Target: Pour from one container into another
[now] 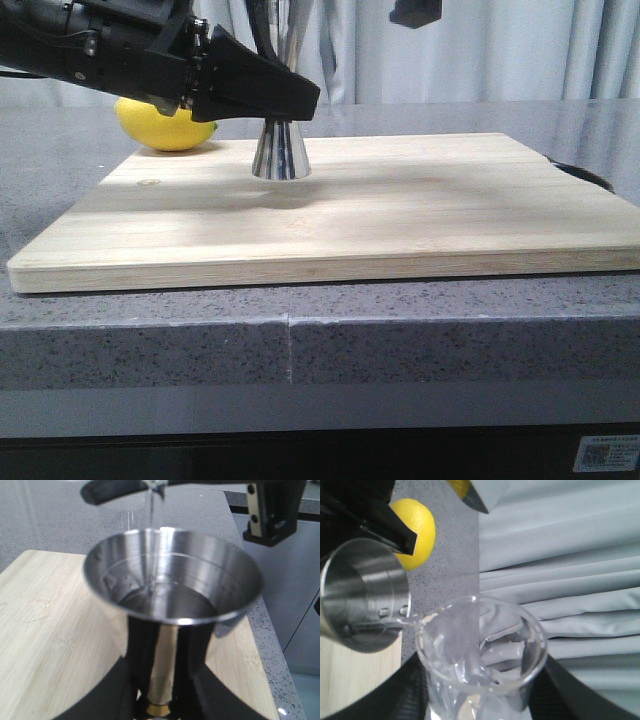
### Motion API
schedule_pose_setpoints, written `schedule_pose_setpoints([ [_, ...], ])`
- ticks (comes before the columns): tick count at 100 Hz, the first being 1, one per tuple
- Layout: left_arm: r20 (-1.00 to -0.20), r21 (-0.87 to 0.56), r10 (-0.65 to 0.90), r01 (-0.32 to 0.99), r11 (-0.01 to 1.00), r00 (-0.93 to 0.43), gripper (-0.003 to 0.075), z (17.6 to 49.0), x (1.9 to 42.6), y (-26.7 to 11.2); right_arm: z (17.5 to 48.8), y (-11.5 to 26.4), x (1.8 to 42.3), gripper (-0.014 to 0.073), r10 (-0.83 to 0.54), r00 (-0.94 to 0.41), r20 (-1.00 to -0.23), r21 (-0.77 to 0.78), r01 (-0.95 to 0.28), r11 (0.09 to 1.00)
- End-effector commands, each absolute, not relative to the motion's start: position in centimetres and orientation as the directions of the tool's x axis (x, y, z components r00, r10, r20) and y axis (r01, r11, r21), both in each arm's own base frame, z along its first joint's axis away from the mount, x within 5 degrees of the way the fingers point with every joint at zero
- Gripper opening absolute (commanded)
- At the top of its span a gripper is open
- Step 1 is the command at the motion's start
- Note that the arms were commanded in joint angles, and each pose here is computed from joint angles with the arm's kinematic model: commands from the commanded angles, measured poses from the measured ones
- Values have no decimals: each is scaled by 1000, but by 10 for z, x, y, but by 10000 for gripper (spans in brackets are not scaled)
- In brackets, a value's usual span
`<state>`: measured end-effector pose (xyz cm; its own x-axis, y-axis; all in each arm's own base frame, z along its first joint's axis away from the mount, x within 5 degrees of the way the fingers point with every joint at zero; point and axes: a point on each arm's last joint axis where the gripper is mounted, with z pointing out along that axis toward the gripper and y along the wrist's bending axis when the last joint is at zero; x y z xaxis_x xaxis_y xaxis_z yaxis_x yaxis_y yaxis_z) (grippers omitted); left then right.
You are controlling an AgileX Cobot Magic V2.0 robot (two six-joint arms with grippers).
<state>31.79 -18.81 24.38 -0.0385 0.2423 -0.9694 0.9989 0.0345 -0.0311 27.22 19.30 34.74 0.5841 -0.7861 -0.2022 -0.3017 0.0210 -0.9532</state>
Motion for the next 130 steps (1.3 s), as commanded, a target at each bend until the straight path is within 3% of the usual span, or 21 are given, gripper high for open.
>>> schedule_pose_setpoints([
  [1,-995,5,104,1000,-24,8,-19,281,307,-192,374,189,265,246,-773,604,-194,-970,-236,59],
  [130,-994,6,106,1000,-29,9,-19,281,307,-192,373,191,264,246,-776,625,-84,-984,-177,-36],
])
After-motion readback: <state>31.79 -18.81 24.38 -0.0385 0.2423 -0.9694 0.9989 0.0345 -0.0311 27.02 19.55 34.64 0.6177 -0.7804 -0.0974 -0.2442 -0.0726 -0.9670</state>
